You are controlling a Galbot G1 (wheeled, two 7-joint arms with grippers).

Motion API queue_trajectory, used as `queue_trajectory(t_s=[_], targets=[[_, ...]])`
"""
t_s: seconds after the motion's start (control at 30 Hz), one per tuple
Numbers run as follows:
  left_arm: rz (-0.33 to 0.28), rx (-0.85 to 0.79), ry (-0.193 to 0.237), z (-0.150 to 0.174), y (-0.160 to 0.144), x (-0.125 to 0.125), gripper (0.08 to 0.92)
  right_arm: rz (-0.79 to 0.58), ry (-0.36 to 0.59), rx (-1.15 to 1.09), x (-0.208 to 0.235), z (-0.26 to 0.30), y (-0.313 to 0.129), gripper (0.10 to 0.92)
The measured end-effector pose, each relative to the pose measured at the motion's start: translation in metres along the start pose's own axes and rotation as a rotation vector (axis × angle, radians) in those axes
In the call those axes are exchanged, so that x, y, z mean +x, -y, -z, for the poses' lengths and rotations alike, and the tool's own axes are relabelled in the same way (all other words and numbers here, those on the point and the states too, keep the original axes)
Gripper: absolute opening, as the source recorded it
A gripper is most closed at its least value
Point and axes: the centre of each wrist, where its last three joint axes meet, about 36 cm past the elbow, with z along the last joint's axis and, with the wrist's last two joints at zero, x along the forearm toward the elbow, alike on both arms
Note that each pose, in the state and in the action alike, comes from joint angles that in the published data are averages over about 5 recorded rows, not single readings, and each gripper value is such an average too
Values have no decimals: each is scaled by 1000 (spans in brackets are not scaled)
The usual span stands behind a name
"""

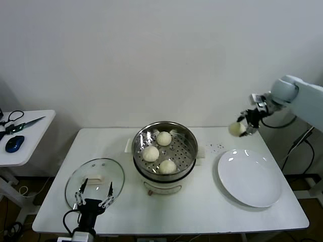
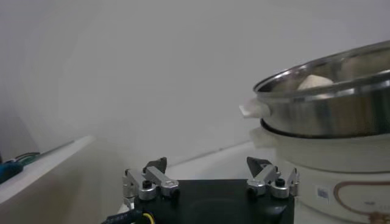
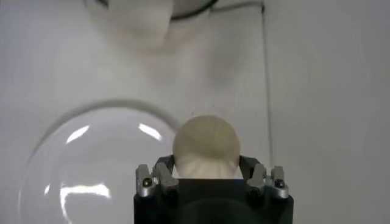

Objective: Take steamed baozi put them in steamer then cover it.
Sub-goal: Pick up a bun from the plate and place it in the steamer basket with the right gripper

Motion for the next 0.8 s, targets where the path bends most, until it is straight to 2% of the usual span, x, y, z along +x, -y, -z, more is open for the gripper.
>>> queue_trajectory(t_s=[0.3,0.53,0.8], targets=[[-19,6,17,4,3,0,823,48,54,65,3,113,16,703],[-23,12,19,2,2,-3,823,114,50,114,-32,175,8,703],[-33,17,9,-4,1,-4,823,183,17,147,-84,206,-5,704]])
